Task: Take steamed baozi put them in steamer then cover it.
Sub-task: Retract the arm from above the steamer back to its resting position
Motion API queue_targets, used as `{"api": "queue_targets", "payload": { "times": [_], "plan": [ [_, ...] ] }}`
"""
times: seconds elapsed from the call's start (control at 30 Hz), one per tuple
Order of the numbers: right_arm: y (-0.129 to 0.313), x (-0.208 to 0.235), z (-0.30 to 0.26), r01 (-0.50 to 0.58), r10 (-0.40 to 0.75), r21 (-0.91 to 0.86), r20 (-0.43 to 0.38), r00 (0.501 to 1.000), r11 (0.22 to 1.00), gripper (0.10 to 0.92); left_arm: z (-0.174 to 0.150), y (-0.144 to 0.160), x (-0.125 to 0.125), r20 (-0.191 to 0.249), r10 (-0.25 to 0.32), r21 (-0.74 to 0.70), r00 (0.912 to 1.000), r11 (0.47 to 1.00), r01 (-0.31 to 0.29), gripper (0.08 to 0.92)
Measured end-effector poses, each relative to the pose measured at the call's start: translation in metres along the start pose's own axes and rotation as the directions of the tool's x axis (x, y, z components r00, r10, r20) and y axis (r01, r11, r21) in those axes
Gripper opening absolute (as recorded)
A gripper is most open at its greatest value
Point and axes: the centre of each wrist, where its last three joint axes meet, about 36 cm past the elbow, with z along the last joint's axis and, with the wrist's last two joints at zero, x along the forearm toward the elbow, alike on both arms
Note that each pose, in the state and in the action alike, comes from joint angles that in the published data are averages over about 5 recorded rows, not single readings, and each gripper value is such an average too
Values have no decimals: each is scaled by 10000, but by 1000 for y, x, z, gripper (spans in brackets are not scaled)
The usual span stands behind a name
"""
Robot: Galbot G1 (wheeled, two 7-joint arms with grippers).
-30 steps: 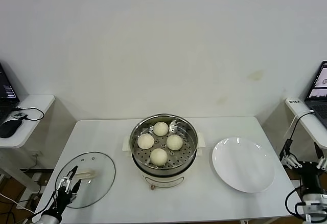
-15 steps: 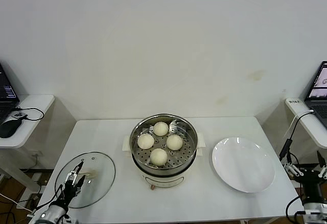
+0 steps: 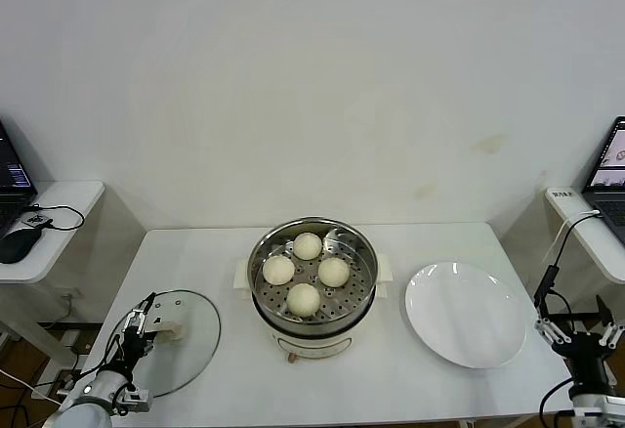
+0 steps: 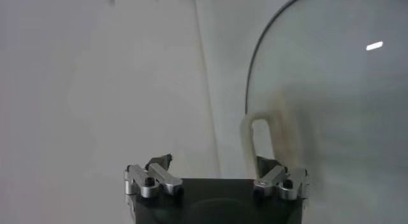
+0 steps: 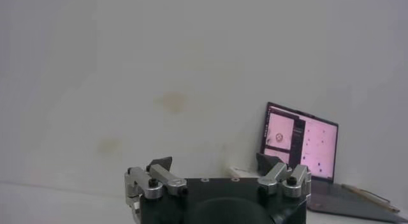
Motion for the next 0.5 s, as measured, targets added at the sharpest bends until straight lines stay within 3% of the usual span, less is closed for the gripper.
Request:
{"api": "queue_targets", "payload": {
  "times": [0.3,0.5],
  "plan": [
    [2,2,2,50,-50,11,-52,10000,10000,823,0,-7,-7,-233,20,395,9997,9992,-11,807],
    [4,2,3,87,-87,0,-55,9999,10000,823,-1,-10,-7,-244,64,569,9997,9984,-50,666]
  ]
}}
